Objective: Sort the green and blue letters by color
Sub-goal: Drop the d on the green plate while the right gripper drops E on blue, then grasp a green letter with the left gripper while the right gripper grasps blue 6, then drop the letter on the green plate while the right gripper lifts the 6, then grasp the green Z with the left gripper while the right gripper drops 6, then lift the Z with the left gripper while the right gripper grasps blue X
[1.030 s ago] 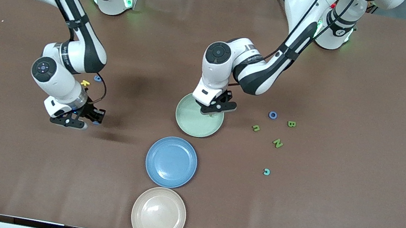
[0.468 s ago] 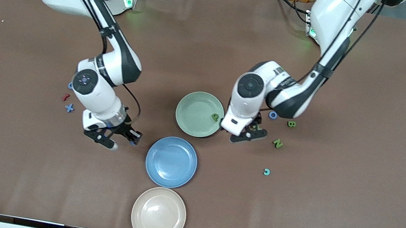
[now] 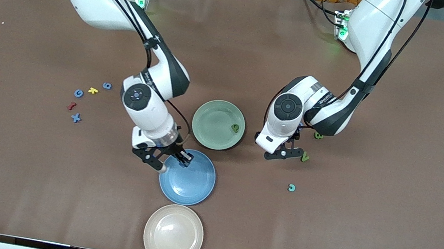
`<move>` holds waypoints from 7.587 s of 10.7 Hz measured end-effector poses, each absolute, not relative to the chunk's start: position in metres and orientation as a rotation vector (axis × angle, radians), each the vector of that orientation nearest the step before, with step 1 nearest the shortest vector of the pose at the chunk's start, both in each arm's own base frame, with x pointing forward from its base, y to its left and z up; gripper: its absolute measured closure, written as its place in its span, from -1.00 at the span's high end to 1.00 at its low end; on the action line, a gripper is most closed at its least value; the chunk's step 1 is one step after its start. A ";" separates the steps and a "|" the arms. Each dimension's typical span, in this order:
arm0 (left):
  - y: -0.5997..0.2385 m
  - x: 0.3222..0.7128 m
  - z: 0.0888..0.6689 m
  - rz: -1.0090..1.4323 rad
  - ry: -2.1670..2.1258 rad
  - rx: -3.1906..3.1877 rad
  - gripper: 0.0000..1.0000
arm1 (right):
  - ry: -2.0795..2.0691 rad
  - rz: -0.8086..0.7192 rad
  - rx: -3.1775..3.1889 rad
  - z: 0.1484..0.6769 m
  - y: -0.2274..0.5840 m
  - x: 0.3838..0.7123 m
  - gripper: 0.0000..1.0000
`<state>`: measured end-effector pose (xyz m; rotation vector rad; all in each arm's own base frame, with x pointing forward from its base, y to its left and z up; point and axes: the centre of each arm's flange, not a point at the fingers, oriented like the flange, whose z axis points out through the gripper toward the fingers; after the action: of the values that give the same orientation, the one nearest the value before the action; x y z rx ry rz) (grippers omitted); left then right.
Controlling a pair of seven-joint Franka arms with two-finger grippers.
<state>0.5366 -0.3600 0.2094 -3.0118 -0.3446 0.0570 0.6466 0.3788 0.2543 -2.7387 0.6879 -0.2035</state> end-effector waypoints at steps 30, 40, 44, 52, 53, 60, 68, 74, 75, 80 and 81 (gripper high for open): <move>-0.351 0.525 0.215 -0.173 -0.614 -3.161 -0.44 | 0.062 0.215 -3.131 0.217 0.044 0.465 0.96; -0.488 0.438 0.257 -0.172 -0.806 -3.231 -0.44 | 0.088 0.288 -3.109 0.180 0.035 0.440 0.33; -0.502 0.410 0.249 -0.143 -0.696 -3.148 0.38 | 0.102 0.297 -3.099 0.173 0.032 0.438 0.23; -0.350 0.544 0.245 -0.186 -0.636 -3.048 1.00 | 0.104 0.303 -3.095 0.170 0.031 0.438 -0.29; -0.342 0.547 0.243 -0.180 -0.637 -3.044 1.00 | 0.106 0.296 -3.095 0.171 0.031 0.441 -0.29; -0.294 0.571 0.232 -0.151 -0.731 -3.005 1.00 | 0.324 0.148 -2.988 0.287 0.112 0.551 -0.29; -0.246 0.576 0.173 -0.023 -0.653 -2.979 1.00 | 0.705 -0.032 -2.709 0.322 0.284 0.656 -0.29; -0.243 0.570 0.167 -0.006 -0.647 -2.985 1.00 | 0.845 -0.221 -2.566 0.218 0.336 0.681 0.00; -0.244 0.568 0.168 0.001 -0.646 -2.991 1.00 | 0.851 -0.230 -2.565 0.218 0.332 0.684 0.29; -0.236 0.570 0.170 0.024 -0.683 -3.009 1.00 | 0.791 0.075 -2.812 0.260 0.266 0.693 1.00; -0.235 0.571 0.171 0.024 -0.687 -3.015 1.00 | 0.701 0.146 -2.873 0.282 0.230 0.689 1.00</move>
<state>0.5708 -0.2354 0.1711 -3.0149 -0.6873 0.0236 0.6894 0.2304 0.2823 -2.8727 0.7010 0.1457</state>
